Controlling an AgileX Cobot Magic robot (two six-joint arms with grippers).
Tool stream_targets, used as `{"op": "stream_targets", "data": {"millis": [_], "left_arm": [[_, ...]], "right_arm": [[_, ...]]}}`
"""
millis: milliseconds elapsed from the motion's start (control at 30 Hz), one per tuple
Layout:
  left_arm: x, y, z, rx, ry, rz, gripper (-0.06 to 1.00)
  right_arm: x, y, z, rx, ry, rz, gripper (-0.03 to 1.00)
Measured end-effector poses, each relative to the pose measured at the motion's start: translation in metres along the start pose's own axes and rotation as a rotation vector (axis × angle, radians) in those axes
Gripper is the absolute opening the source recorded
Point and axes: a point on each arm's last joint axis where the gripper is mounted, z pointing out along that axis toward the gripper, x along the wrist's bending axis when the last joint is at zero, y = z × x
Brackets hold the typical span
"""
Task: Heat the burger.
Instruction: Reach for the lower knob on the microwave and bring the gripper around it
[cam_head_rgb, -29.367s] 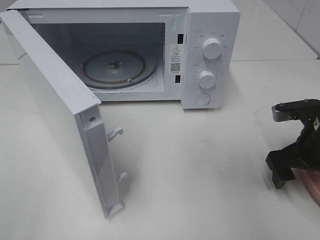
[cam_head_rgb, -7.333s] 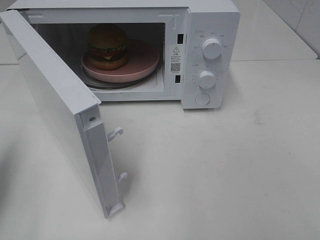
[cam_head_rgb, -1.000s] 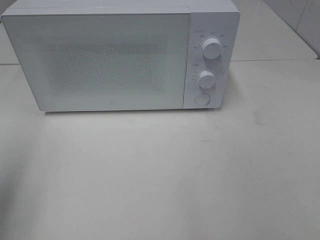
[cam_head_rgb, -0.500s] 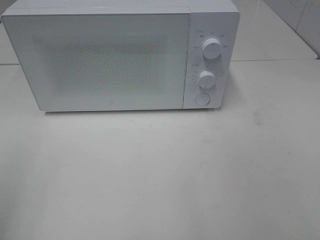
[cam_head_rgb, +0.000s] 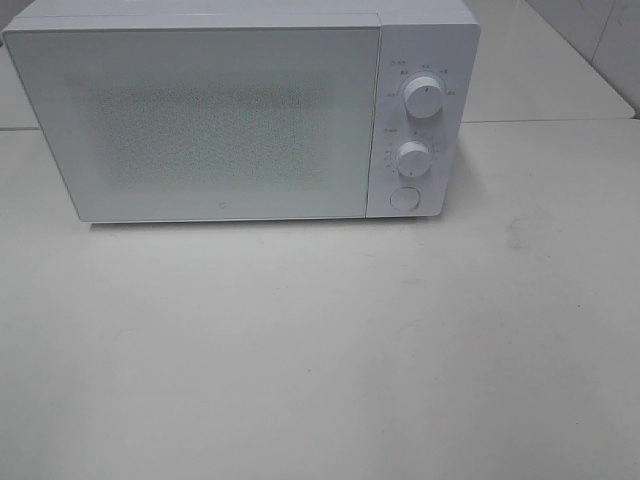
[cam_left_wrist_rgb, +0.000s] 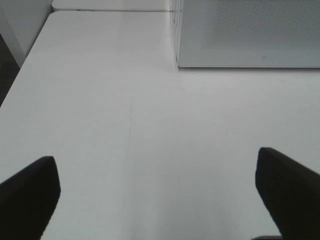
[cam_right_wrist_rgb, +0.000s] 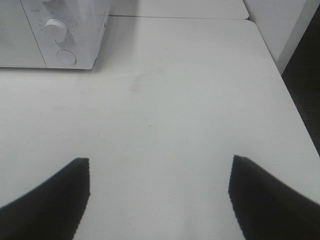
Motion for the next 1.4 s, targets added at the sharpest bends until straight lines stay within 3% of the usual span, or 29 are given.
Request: {"op": "stream_targets", "data": {"millis": [1400], "left_arm": [[0.0007, -0.0002, -0.0002, -0.009, 0.009, -0.007, 0.99]], "right_arm": [[0.0000, 0.0000, 0.0000, 0.000, 0.000, 0.000, 0.75]]}}
